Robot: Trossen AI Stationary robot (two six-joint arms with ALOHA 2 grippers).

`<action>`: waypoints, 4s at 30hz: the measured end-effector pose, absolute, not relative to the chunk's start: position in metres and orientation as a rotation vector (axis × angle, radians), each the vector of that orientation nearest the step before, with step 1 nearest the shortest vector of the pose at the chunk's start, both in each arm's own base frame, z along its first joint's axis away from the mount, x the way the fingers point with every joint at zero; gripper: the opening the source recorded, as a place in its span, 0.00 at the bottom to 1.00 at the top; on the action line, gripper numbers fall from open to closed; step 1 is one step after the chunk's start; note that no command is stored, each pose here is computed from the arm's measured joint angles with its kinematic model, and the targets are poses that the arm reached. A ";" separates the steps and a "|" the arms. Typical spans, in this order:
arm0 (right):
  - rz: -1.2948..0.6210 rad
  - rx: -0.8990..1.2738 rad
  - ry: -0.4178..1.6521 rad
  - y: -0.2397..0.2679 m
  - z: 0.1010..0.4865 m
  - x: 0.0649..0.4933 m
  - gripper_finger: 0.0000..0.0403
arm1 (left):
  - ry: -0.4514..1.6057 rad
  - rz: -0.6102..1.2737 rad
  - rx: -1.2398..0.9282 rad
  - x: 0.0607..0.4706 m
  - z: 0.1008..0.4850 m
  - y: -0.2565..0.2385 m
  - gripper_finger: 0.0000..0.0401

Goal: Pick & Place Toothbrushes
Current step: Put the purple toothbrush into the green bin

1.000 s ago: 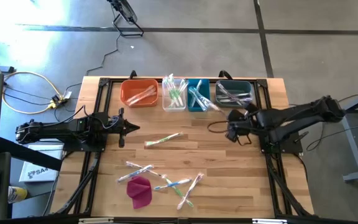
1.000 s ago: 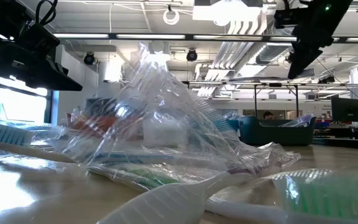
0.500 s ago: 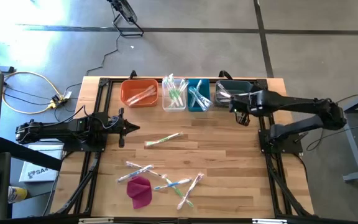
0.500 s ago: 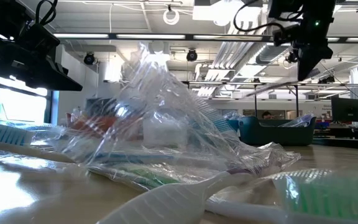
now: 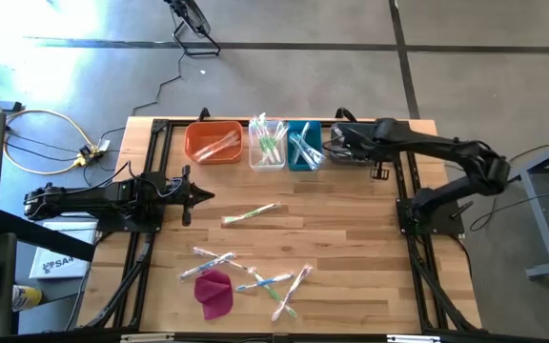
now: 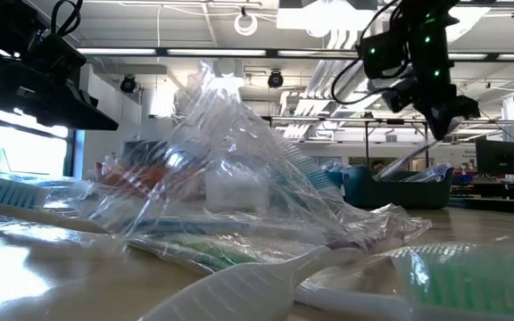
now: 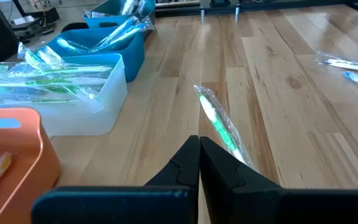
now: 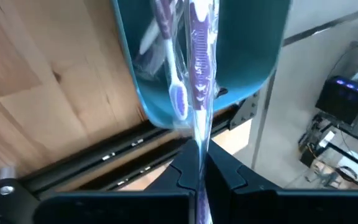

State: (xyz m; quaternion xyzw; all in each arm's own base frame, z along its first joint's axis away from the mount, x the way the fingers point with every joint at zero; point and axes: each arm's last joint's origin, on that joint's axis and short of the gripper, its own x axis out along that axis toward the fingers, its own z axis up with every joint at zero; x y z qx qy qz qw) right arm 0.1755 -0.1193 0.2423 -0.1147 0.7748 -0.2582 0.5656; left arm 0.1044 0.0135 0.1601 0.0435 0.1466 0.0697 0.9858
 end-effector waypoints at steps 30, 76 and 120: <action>-0.676 -0.553 1.849 -0.154 0.223 0.198 0.32 | 0.297 0.172 0.100 0.104 0.160 0.014 0.01; -0.003 0.127 0.704 0.029 0.249 0.314 0.18 | 0.298 0.172 0.099 0.104 0.160 0.014 0.01; 0.279 -0.095 0.957 0.164 0.170 0.340 0.18 | 0.315 0.161 0.086 0.104 0.159 0.014 0.01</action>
